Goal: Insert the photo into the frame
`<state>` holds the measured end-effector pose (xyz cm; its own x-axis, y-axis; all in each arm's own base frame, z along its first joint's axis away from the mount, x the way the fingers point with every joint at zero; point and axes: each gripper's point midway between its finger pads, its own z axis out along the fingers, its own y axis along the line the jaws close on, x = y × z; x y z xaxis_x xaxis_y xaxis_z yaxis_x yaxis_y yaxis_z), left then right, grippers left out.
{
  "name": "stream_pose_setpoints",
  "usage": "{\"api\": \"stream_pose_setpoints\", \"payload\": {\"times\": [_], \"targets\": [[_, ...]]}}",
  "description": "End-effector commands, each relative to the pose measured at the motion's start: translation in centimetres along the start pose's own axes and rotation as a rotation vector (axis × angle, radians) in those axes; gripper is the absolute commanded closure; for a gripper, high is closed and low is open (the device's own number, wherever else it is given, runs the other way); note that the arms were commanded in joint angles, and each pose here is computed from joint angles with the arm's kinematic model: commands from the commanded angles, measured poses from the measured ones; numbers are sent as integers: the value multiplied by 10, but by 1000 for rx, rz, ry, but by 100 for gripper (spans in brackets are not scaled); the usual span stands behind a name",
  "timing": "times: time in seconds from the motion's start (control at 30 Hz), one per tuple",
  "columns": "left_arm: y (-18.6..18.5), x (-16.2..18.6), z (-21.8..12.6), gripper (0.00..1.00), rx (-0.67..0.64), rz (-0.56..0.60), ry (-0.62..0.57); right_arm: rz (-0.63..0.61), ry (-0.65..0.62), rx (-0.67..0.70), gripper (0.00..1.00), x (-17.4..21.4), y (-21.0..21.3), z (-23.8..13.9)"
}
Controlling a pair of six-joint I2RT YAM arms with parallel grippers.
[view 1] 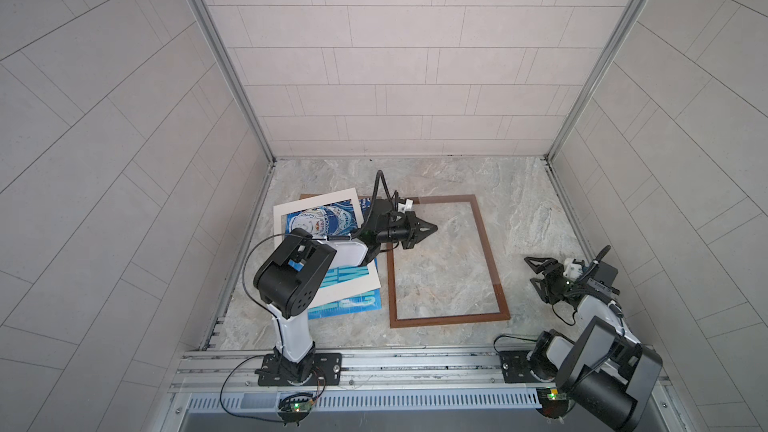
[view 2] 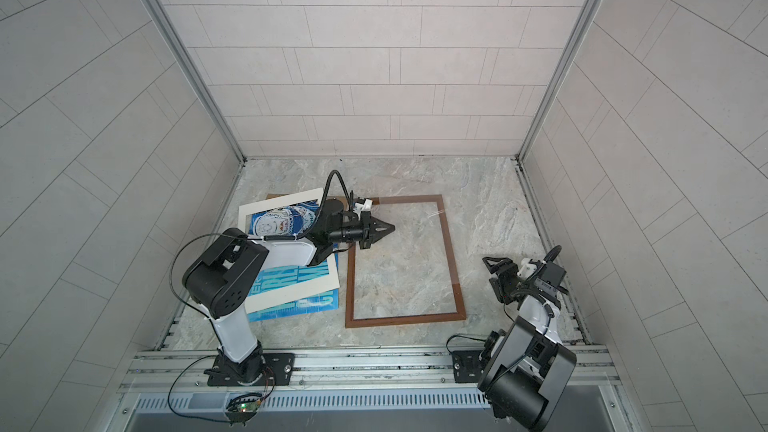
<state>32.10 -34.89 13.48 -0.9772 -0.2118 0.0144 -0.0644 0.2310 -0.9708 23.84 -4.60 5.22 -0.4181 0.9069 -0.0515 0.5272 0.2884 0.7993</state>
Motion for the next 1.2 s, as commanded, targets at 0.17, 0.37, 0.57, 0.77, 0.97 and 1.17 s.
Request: {"api": "stream_pose_setpoints", "payload": {"times": [0.17,0.37,0.57,0.77,0.97,1.17], "targets": [[57,13,-15,100,-211,71,-8,-90,263,40,26,54,-6,20],[66,8,-18,100,-233,72,-36,-100,331,81,24,66,-18,27],[78,2,-23,100,-250,53,-38,-138,341,83,27,71,-14,29],[85,6,-25,100,-283,58,-15,-109,395,-14,43,82,1,27],[91,8,-28,100,-308,44,-14,-113,384,-68,57,85,15,19],[86,10,-27,100,-281,1,-14,-179,396,-85,63,90,33,15]]}}
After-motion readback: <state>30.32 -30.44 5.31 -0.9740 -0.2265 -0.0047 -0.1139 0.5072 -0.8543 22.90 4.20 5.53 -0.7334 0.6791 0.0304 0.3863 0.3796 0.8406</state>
